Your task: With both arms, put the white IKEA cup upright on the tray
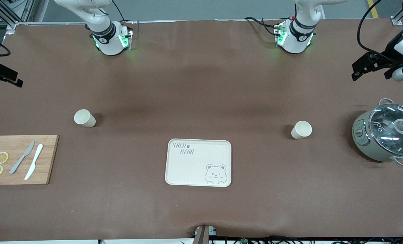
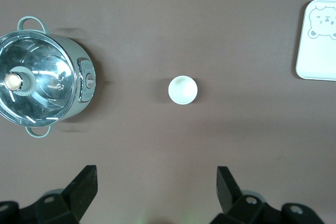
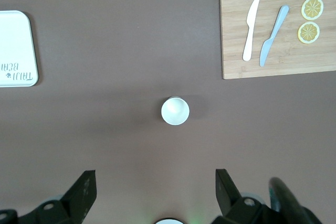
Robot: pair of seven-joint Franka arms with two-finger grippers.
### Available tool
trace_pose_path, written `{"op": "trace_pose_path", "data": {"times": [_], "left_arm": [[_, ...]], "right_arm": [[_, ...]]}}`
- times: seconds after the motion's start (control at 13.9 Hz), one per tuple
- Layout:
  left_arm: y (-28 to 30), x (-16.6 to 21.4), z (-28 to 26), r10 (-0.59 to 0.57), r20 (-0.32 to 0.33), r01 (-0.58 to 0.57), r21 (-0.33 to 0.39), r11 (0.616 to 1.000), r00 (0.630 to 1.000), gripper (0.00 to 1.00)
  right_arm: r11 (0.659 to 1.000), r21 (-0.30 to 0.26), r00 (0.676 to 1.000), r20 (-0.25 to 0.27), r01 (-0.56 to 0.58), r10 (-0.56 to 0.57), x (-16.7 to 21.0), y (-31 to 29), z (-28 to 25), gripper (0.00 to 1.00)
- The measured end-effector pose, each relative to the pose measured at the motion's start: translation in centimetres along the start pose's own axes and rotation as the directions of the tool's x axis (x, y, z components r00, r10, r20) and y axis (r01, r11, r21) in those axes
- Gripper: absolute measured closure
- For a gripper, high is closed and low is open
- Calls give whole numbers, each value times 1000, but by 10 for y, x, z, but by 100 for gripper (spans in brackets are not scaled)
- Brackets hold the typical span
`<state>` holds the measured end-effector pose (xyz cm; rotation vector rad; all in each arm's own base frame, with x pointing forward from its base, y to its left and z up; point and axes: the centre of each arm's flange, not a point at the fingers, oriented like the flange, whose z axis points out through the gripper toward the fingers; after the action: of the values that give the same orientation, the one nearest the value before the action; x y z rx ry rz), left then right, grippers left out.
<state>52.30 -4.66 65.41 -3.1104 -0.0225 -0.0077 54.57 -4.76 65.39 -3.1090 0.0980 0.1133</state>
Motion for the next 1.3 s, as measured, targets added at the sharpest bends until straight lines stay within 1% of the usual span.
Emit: {"op": "trace_pose_path", "data": {"times": [0.51,0.65,1.01,1.15,1.3], "left_arm": [[-2,4,5,-4,10,4,0,1000,1000,0],[-5,11,17,-8,32,8,-1,1000,999,0],[-3,42,72,-5,118,6,-4,1000,993,0],[-2,57,102,-5,123,6,-8,1000,992,0],[-3,63,138,-7,112,9,-11,1000,994,0]], "right_arm": [[1000,0,1000,-4,12,-12,-3,-6,3,0],[1000,0,1000,-3,11,-11,-4,-5,3,0],[1000,1,1000,-8,0,0,-4,1,3,0],[1000,1,1000,-8,-1,1,-3,1,3,0],[1000,1,1000,-9,-3,3,-3,2,2,0]]}}
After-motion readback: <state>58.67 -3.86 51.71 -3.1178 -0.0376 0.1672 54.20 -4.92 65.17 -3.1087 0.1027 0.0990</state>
